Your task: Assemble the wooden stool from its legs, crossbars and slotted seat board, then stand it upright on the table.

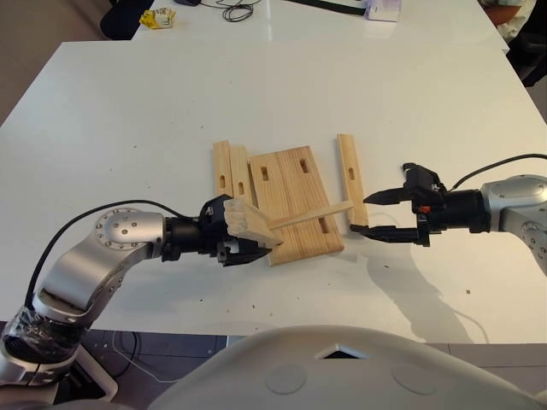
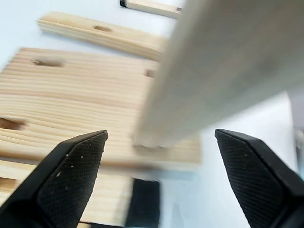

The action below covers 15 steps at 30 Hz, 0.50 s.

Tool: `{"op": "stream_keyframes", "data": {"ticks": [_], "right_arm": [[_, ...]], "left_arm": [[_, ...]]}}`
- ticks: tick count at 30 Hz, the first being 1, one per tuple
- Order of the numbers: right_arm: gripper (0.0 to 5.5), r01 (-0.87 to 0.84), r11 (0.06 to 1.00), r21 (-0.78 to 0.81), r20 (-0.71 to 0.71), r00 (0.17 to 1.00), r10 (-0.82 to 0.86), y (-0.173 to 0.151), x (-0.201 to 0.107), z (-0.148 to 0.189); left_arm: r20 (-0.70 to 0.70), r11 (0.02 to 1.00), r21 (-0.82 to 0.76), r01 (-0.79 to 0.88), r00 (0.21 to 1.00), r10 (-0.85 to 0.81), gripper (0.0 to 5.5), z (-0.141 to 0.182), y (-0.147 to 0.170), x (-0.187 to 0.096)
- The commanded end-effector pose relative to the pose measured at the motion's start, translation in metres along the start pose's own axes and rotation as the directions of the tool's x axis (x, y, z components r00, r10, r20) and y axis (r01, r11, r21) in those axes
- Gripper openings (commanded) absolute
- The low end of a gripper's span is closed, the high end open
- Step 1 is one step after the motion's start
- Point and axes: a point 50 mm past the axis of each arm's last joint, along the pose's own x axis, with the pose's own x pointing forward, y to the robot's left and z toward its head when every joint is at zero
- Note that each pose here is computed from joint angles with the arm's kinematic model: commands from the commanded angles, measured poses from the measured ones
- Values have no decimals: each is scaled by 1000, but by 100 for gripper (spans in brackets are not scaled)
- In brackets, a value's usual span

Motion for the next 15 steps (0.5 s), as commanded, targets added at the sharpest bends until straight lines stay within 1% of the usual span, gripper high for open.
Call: {"op": "stream_keyframes", "data": {"ticks": [1, 5, 8, 12, 15], "right_arm": [[367, 36, 999, -29, -21, 999, -37, -5, -10, 3], [367, 52, 998, -34, -28, 998, -53, -5, -12, 2], [367, 74, 997, -28, -23, 997, -74, -5, -16, 0], [367, 101, 995, -16, -15, 995, -101, -4, -21, -2], [367, 110, 994, -12, -9, 994, -110, -2, -23, -3]], "left_arm": [[-53, 998, 57, -31, 998, 34, 419, -4, -1, -11], [-68, 989, 43, -138, 988, 141, 419, -8, 3, -27], [-61, 976, -9, -219, 974, 218, 419, -7, 0, -40], [-69, 962, -50, -268, 962, 265, 419, -12, -11, -41], [-89, 935, -90, -344, 937, 337, 419, -19, -10, -41]]}}
